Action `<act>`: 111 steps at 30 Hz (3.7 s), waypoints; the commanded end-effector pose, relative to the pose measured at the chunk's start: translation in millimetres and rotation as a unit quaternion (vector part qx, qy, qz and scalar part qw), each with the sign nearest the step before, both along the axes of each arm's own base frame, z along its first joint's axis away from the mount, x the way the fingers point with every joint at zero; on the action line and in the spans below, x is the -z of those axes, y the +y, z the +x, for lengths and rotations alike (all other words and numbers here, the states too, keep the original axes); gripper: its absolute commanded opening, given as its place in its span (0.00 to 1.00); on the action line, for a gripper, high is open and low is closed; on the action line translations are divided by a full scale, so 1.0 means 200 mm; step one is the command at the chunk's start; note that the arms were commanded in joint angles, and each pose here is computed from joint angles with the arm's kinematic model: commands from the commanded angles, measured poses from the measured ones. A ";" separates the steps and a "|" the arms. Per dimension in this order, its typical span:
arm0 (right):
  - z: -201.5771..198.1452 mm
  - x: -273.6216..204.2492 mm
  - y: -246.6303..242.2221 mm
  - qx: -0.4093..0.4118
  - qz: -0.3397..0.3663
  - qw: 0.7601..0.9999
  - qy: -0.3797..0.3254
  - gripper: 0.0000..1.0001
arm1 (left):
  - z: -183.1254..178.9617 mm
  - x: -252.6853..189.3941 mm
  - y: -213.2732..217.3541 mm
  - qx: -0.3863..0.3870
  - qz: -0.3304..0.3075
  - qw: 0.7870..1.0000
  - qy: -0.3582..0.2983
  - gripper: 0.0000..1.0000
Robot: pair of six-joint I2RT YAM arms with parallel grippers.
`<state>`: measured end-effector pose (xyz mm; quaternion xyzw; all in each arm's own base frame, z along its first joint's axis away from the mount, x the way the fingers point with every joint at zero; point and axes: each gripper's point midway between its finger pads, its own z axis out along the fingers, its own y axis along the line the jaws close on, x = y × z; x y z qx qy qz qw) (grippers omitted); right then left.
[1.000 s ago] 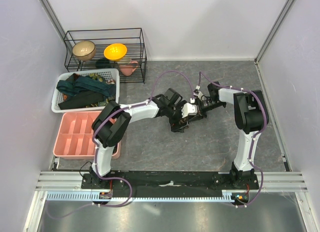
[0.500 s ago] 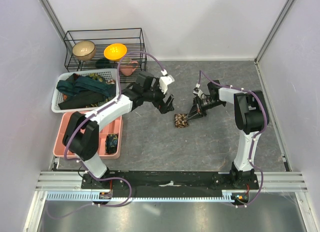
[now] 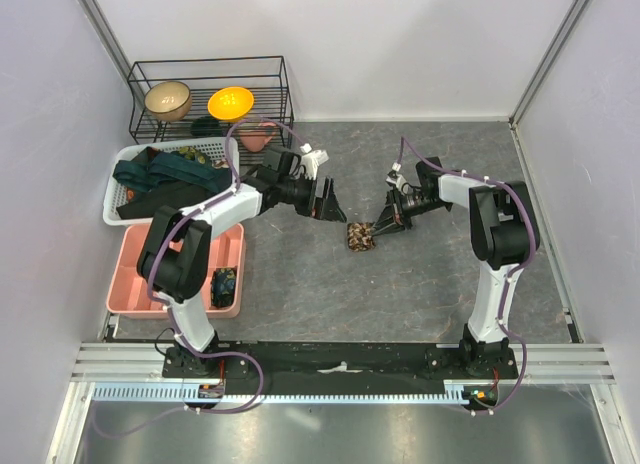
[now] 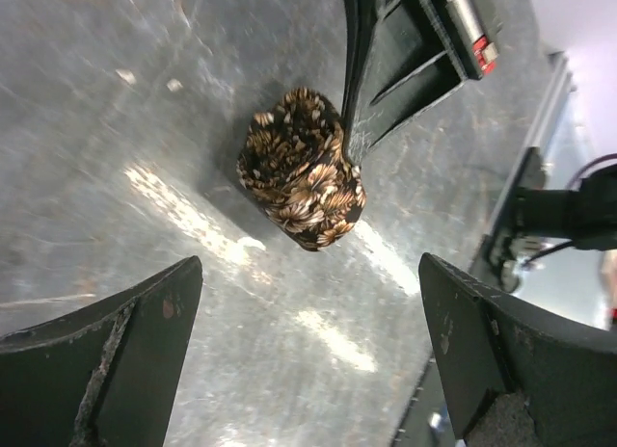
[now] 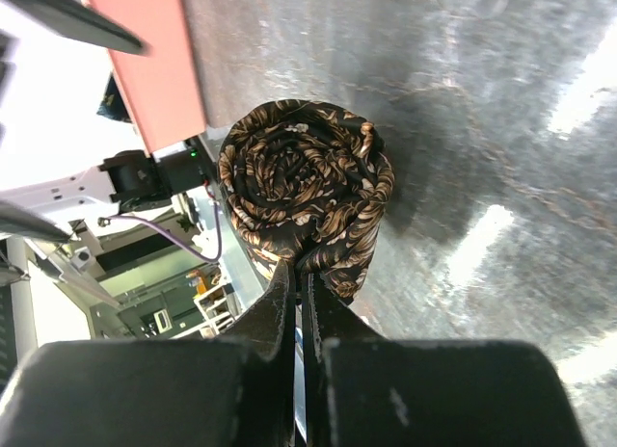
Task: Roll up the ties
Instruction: Pick up the tie at the center of the board, then place the tie in the storage box.
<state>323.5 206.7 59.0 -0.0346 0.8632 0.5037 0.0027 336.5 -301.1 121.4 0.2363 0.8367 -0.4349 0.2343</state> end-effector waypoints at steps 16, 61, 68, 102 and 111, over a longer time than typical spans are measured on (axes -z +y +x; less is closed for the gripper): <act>0.07 -0.42 0.07 0.001 0.092 0.993 -0.076 0.00 | -0.08 -0.07 -0.12 0.027 -0.155 0.977 0.141 0.95; 0.07 -0.51 0.22 0.000 0.108 0.991 -0.084 0.00 | -0.04 -0.11 -0.16 0.009 -0.200 0.963 0.181 0.17; 0.06 -0.50 0.22 -0.006 0.103 0.991 -0.089 0.00 | -0.03 -0.13 -0.15 0.000 -0.188 0.970 0.157 0.02; 0.13 -0.42 0.05 -0.082 -0.050 0.976 -0.194 0.98 | -0.39 -0.24 0.77 -0.018 0.052 0.995 0.087 0.02; 0.08 -0.37 0.01 -0.097 -0.074 0.973 -0.194 0.98 | -0.42 -0.19 1.12 -0.096 0.106 0.982 0.121 0.02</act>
